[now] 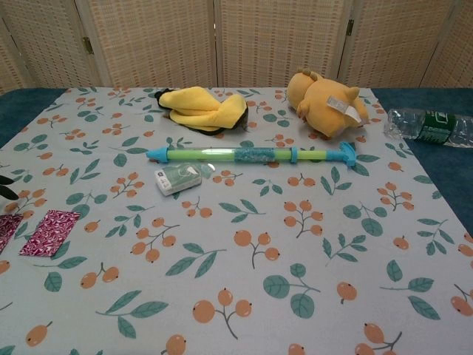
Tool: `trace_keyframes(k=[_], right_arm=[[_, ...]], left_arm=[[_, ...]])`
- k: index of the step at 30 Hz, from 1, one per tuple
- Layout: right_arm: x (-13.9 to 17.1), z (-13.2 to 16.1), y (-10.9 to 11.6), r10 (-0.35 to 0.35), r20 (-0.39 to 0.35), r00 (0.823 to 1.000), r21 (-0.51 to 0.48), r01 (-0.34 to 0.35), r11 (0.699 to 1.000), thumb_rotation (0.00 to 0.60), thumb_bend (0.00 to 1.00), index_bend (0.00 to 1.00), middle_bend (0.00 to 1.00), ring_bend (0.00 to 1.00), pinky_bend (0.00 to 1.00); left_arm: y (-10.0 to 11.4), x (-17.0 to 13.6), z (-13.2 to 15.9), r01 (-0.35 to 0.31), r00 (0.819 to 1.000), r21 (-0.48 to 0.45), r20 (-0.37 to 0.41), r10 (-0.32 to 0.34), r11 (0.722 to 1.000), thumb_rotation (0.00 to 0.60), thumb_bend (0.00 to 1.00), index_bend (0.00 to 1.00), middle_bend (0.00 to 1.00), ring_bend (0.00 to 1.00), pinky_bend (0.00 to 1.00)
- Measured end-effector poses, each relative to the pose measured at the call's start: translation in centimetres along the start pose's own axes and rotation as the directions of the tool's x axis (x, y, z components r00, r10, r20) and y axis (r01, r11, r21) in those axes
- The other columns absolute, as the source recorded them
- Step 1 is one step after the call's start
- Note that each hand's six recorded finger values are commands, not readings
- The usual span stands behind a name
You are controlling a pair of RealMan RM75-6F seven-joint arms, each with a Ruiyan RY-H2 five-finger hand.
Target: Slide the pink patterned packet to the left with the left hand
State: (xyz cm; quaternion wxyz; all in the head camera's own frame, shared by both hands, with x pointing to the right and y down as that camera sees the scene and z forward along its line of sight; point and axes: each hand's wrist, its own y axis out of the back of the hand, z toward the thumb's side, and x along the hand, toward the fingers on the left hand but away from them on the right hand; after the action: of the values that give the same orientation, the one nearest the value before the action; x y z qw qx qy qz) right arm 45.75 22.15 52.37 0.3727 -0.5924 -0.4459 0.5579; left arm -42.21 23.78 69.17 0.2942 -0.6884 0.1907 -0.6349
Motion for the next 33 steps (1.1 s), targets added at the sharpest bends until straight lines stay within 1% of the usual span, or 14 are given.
trace_keyframes(k=[7, 10, 14, 19, 27, 33], right_arm=[[0.0, -0.5, -0.2, 0.005, 0.008, 1.000, -0.003, -0.005, 1.000, 0.577, 0.52, 0.00, 0.00, 0.00, 0.00], [0.0, -0.7, -0.2, 0.004, 0.013, 1.000, -0.005, -0.003, 1.000, 0.577, 0.52, 0.00, 0.00, 0.00, 0.00], [0.1, -1.1, -0.3, 0.007, 0.023, 1.000, -0.007, -0.007, 1.000, 0.575, 0.52, 0.00, 0.00, 0.00, 0.00], [0.0, -1.3, -0.5, 0.009, 0.024, 1.000, -0.009, -0.009, 1.000, 0.575, 0.52, 0.00, 0.00, 0.00, 0.00], [-0.1, -1.4, -0.5, 0.012, 0.027, 1.000, -0.008, -0.012, 1.000, 0.575, 0.52, 0.00, 0.00, 0.00, 0.00], [-0.2, -1.3, -0.6, 0.015, 0.025, 1.000, -0.008, -0.015, 1.000, 0.576, 0.52, 0.00, 0.00, 0.00, 0.00]], left_arm=[[0.2, 1.2, 3.0, 0.017, 0.997, 0.066, 0.079, -0.022, 0.998, 0.473, 0.29, 0.16, 0.00, 0.00, 0.00], [0.1, 1.8, 3.8, 0.028, 0.995, 0.096, 0.096, -0.037, 0.995, 0.468, 0.29, 0.16, 0.00, 0.00, 0.00], [0.0, 2.5, 4.7, 0.038, 0.993, 0.114, 0.104, -0.050, 0.993, 0.473, 0.29, 0.15, 0.00, 0.00, 0.00], [-0.1, 3.0, 5.0, 0.042, 0.993, 0.124, 0.103, -0.055, 0.991, 0.471, 0.29, 0.15, 0.00, 0.00, 0.00], [-0.5, 3.3, 4.8, 0.053, 0.994, 0.131, 0.089, -0.065, 0.990, 0.470, 0.29, 0.16, 0.00, 0.00, 0.00], [-0.4, 3.5, 4.8, 0.037, 0.995, 0.127, 0.087, -0.048, 0.991, 0.478, 0.29, 0.21, 0.00, 0.00, 0.00]])
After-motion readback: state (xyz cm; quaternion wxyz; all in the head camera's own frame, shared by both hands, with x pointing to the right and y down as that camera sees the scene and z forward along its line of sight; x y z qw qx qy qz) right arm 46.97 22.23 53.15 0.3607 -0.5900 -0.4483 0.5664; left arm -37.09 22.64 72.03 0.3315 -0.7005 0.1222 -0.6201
